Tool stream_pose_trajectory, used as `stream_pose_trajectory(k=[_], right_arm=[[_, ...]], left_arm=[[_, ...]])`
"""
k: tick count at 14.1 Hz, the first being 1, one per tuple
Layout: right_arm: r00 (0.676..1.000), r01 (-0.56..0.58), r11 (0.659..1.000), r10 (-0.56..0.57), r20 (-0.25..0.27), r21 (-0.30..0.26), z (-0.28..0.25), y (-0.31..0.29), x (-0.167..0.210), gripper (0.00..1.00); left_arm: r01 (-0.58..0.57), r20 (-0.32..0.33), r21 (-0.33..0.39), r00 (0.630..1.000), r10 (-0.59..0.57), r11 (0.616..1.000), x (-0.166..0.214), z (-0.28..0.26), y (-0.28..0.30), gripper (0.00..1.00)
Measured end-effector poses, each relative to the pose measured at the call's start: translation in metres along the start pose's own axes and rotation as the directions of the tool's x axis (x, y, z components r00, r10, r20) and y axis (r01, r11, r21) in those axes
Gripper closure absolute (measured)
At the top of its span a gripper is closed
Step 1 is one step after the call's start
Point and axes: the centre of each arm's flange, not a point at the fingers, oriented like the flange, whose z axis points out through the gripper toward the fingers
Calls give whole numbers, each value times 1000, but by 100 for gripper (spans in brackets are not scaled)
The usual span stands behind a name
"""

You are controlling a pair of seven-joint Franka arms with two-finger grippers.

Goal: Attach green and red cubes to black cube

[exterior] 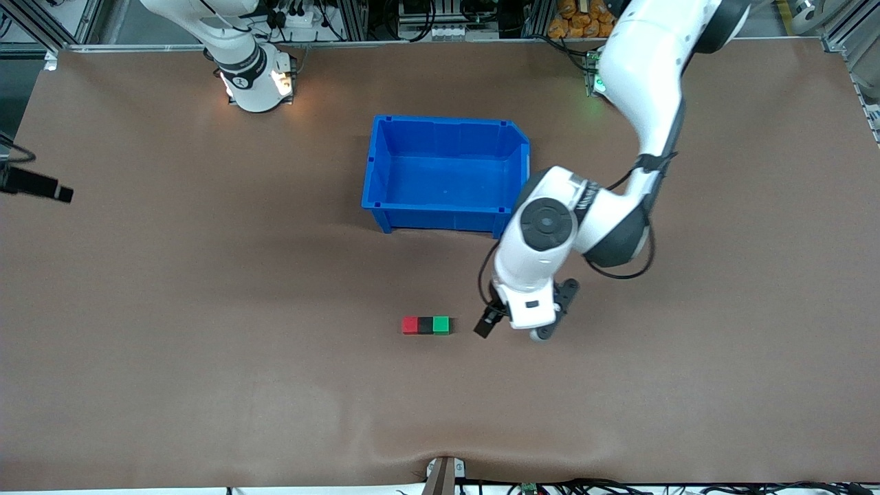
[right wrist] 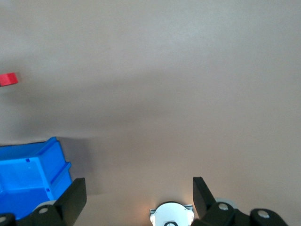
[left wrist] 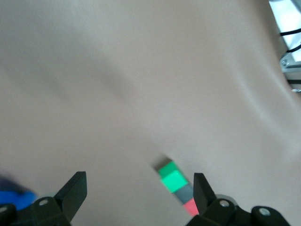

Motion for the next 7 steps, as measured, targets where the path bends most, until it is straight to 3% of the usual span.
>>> stream_pose_trajectory(k=[3, 7], right_arm=[[999, 19, 1000, -19, -42, 5, 5, 18, -2, 0], [995, 28, 999, -26, -97, 25, 27, 31, -23, 0]], left_arm=[[-225, 48, 98, 974, 221, 969, 37, -27, -26, 0], [-455, 144, 153, 888, 436, 877, 96, -78, -70, 0]])
